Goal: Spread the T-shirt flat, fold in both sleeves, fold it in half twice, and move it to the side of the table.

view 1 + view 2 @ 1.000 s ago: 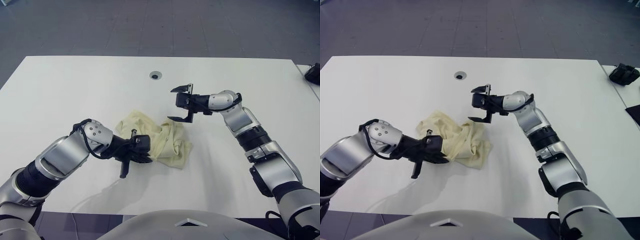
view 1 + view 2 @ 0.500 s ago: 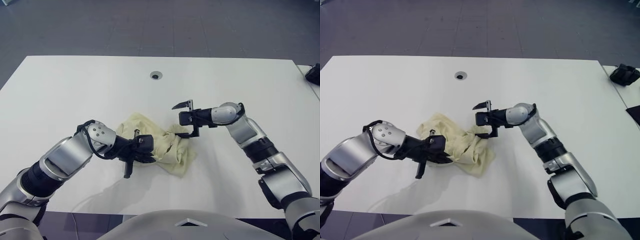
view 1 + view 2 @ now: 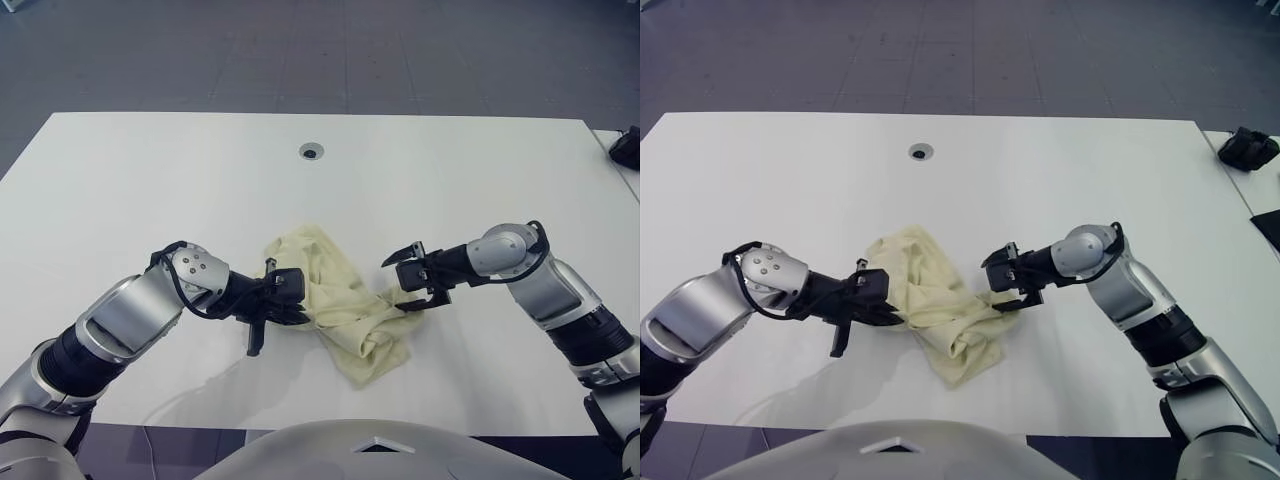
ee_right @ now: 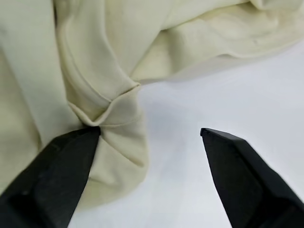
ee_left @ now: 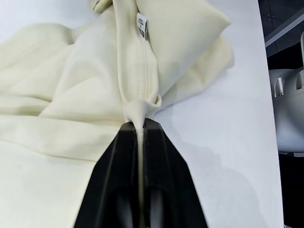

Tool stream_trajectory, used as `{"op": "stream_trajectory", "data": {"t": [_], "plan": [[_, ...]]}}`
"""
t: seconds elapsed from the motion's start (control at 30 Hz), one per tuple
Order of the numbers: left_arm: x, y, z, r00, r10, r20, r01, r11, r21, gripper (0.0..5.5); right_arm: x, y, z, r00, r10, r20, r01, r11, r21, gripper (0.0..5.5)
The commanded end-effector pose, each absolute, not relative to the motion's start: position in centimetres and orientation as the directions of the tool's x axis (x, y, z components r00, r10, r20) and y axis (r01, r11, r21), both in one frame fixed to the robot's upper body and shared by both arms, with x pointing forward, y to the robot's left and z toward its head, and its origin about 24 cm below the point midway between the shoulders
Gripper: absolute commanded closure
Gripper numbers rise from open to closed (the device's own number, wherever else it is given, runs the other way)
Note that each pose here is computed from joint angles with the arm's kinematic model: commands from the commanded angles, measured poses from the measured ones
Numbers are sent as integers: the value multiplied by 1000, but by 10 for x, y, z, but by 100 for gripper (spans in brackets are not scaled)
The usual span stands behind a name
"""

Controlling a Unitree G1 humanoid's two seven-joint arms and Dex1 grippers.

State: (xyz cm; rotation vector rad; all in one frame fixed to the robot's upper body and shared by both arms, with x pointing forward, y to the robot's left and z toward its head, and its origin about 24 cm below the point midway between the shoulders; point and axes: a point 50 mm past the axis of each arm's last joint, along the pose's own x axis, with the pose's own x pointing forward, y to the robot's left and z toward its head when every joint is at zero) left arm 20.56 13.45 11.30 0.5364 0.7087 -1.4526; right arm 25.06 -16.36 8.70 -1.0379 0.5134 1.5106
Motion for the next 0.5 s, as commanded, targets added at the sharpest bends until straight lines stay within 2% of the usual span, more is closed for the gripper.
{"op": "stream_trajectory", "data": {"t": [0.03,0.4,0.5], "plan": [[208,138,116,-11,-682,-731,995,68,-79,550,229,-184,54,-98,447,-889,-978,-211,2,219],[208,138,117,-5,-682,-731,994,73,-76,550,224,-195,45,-135,427,-894,-983,-171,67,395],[209,139,117,-4,-682,-732,994,76,-76,550,222,-195,43,-139,425,-894,-983,-169,73,429]]}}
